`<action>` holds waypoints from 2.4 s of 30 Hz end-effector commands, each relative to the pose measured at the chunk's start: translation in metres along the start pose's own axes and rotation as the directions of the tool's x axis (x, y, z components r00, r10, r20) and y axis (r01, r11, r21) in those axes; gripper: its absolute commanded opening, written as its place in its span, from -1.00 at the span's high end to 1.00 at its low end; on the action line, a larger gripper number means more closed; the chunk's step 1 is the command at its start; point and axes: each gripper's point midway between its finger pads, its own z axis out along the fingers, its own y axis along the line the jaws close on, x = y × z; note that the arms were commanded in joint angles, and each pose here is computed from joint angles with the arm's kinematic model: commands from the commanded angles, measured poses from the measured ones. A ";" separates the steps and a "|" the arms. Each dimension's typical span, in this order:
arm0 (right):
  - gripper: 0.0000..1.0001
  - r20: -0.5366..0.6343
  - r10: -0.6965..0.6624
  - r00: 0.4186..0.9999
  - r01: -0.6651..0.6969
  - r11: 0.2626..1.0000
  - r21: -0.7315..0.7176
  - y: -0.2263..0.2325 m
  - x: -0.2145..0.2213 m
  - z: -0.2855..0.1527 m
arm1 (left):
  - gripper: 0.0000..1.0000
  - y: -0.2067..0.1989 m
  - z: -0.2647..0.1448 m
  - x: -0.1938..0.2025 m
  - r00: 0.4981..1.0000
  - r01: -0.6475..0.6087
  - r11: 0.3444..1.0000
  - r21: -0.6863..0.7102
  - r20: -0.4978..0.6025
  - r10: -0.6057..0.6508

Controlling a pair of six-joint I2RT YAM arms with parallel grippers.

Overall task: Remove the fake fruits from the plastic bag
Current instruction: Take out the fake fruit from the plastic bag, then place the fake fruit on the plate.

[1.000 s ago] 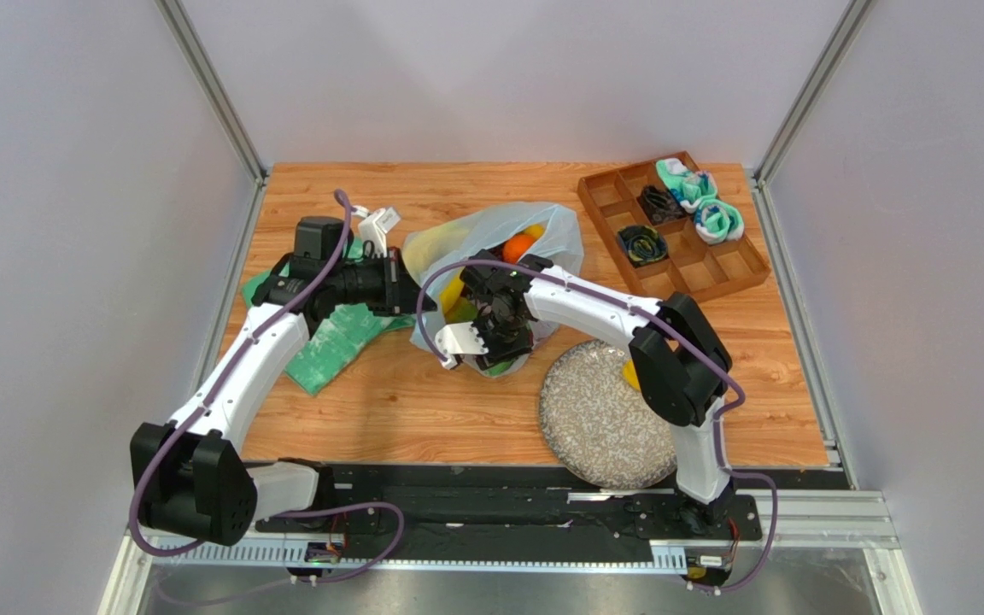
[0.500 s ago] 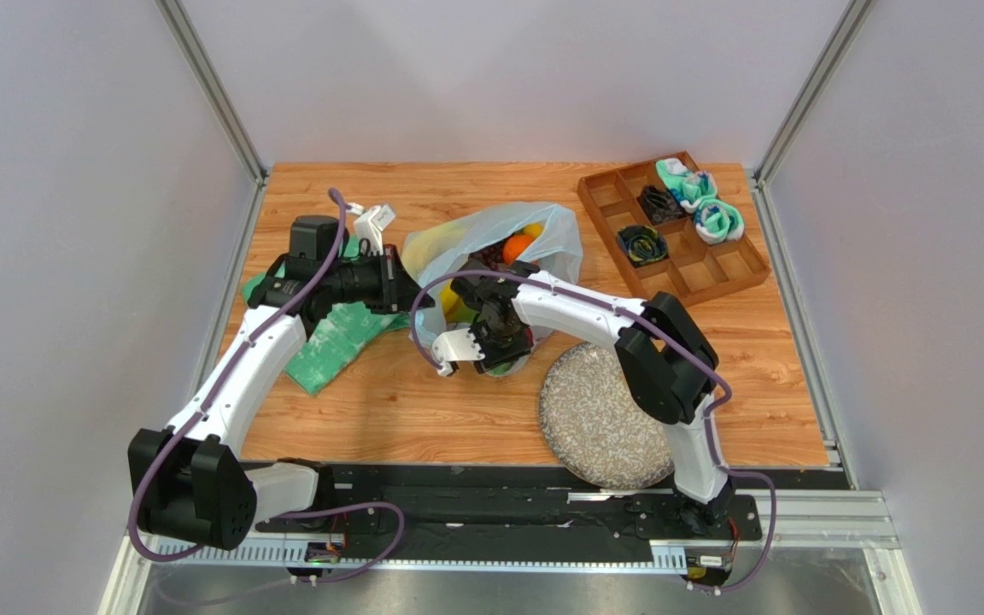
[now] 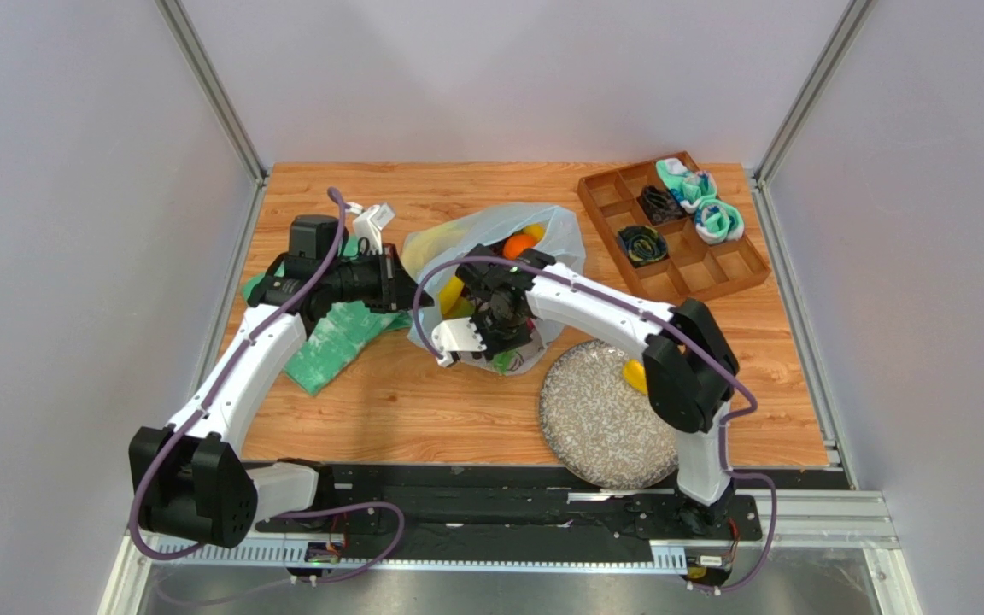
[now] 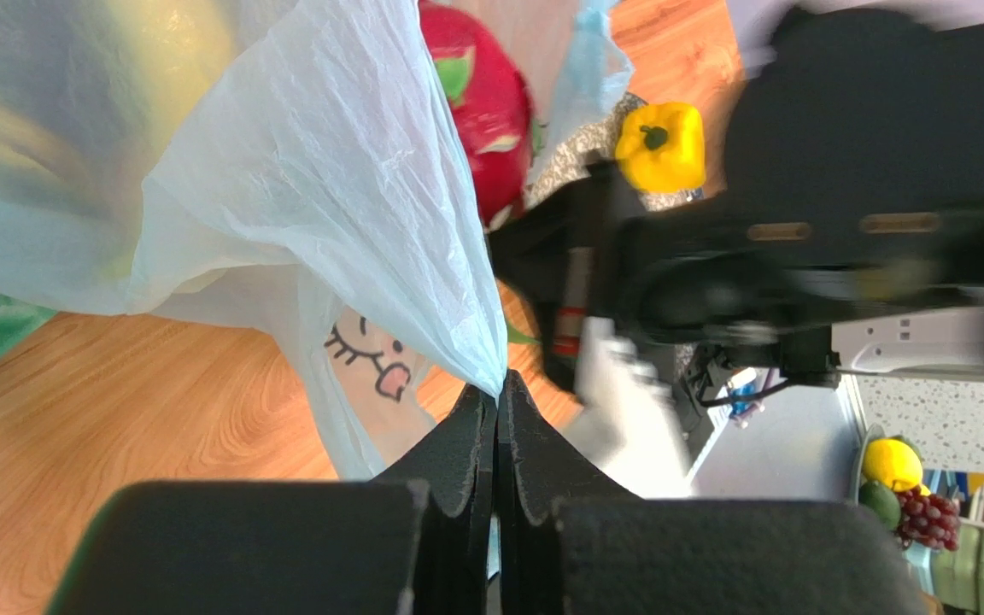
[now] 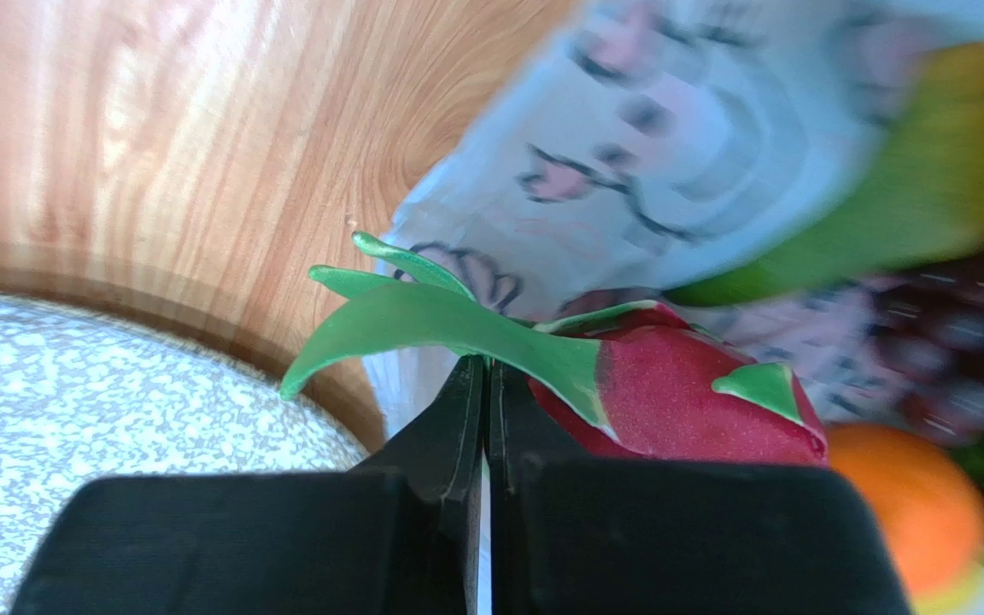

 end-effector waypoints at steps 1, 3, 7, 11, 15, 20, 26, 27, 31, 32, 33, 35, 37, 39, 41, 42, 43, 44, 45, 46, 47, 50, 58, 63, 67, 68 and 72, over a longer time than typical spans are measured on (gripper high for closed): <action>1.00 0.200 -0.115 0.973 0.062 0.965 0.254 -0.029 -0.048 -0.110 | 1.00 -0.006 -0.003 -0.021 0.998 -0.053 0.999 0.003 0.044 0.053; 1.00 0.232 -0.145 0.962 0.073 0.953 0.293 -0.026 -0.055 -0.130 | 1.00 -0.004 -0.002 -0.023 0.997 -0.062 0.998 -0.004 0.046 0.062; 1.00 0.271 -0.155 0.950 0.052 0.935 0.350 -0.023 -0.062 -0.163 | 1.00 -0.004 -0.004 -0.026 0.997 -0.061 0.998 -0.008 0.054 0.062; 1.00 0.311 -0.156 0.937 0.023 0.919 0.393 -0.012 -0.068 -0.203 | 1.00 -0.005 -0.006 -0.025 0.997 -0.050 0.999 -0.007 0.052 0.050; 1.00 0.311 -0.086 0.946 -0.031 0.935 0.352 0.017 -0.058 -0.223 | 1.00 -0.008 -0.007 -0.029 0.998 -0.039 0.999 -0.001 0.057 0.039; 1.00 0.270 -0.017 0.963 -0.070 0.948 0.310 0.072 -0.039 -0.228 | 1.00 -0.017 -0.010 -0.039 0.997 -0.031 0.999 0.011 0.075 0.030; 1.00 0.144 0.014 0.989 -0.048 0.972 0.230 0.122 0.001 -0.180 | 1.00 -0.014 -0.010 -0.047 0.993 -0.068 0.998 -0.010 0.099 0.069; 1.00 0.138 0.002 0.990 -0.038 0.965 0.258 0.121 0.005 -0.177 | 1.00 -0.015 -0.010 -0.049 0.992 -0.074 0.997 -0.007 0.104 0.074; 1.00 0.050 0.022 0.998 -0.033 0.973 0.228 0.128 0.028 -0.131 | 1.00 -0.015 -0.013 -0.051 0.992 -0.082 0.996 -0.019 0.099 0.083; 1.00 0.037 0.026 0.999 -0.034 0.975 0.221 0.129 0.032 -0.122 | 1.00 -0.014 -0.012 -0.050 0.993 -0.081 0.997 -0.021 0.090 0.082; 1.00 0.017 0.027 0.999 -0.030 0.978 0.206 0.131 0.037 -0.107 | 1.00 -0.014 -0.012 -0.051 0.992 -0.086 0.996 -0.021 0.087 0.088; 1.00 -0.021 0.035 0.999 -0.030 0.976 0.214 0.128 0.045 -0.094 | 1.00 -0.013 -0.012 -0.049 0.994 -0.078 0.997 -0.025 0.076 0.079; 1.00 -0.020 0.025 0.999 -0.020 0.973 0.231 0.122 0.046 -0.081 | 1.00 -0.014 -0.012 -0.049 0.995 -0.066 0.998 -0.016 0.072 0.067; 1.00 -0.057 0.025 0.998 -0.010 0.968 0.249 0.116 0.052 -0.078 | 1.00 -0.017 -0.011 -0.047 0.996 -0.059 0.998 -0.001 0.067 0.059; 1.00 -0.077 0.021 0.997 -0.002 0.971 0.241 0.113 0.054 -0.074 | 1.00 -0.017 -0.011 -0.047 0.995 -0.063 0.998 0.000 0.073 0.063; 1.00 -0.085 0.023 0.996 -0.002 0.971 0.240 0.111 0.055 -0.072 | 1.00 -0.015 -0.011 -0.043 0.996 -0.055 0.998 0.000 0.069 0.055; 1.00 -0.093 0.023 0.995 0.000 0.971 0.240 0.110 0.056 -0.071 | 1.00 -0.015 -0.011 -0.044 0.995 -0.058 0.998 0.001 0.077 0.058; 1.00 -0.100 0.021 0.995 0.003 0.971 0.238 0.108 0.057 -0.068 | 1.00 -0.015 -0.011 -0.043 0.995 -0.057 0.998 0.003 0.080 0.056; 1.00 -0.102 0.020 0.995 0.005 0.971 0.237 0.107 0.056 -0.067 | 1.00 -0.014 -0.010 -0.040 0.996 -0.046 0.999 0.003 0.077 0.045; 1.00 -0.102 0.017 0.995 0.008 0.972 0.235 0.106 0.056 -0.066 | 1.00 -0.015 -0.010 -0.039 0.996 -0.050 0.999 0.007 0.080 0.050; 1.00 -0.109 0.013 0.994 0.012 0.974 0.225 0.105 0.056 -0.061 | 1.00 -0.014 -0.010 -0.038 0.996 -0.048 0.999 0.007 0.079 0.047; 1.00 -0.111 0.013 0.994 0.012 0.976 0.218 0.102 0.056 -0.055 | 1.00 -0.015 -0.012 -0.035 0.995 -0.050 0.999 0.006 0.081 0.049; 0.78 -0.080 0.057 0.995 -0.038 0.975 0.219 0.097 0.050 -0.037 | 1.00 -0.018 -0.015 -0.034 0.994 -0.060 0.998 0.009 0.094 0.059; -0.04 -0.013 0.070 0.997 -0.066 0.980 0.185 0.097 0.035 -0.047 | 1.00 -0.018 -0.014 -0.033 0.994 -0.056 0.998 0.019 0.099 0.054; -0.08 0.075 0.072 0.995 -0.090 0.956 0.280 0.062 0.005 -0.097 | 1.00 -0.020 -0.015 -0.034 0.992 -0.065 0.998 0.022 0.106 0.063; -0.08 0.112 0.083 0.990 -0.115 0.942 0.314 0.050 -0.005 -0.113 | 1.00 -0.021 -0.015 -0.034 0.993 -0.063 0.998 0.025 0.103 0.060; -0.08 0.275 0.102 0.956 -0.219 0.872 0.437 0.000 -0.045 -0.176 | 1.00 -0.022 -0.014 -0.034 0.993 -0.054 0.998 0.038 0.109 0.050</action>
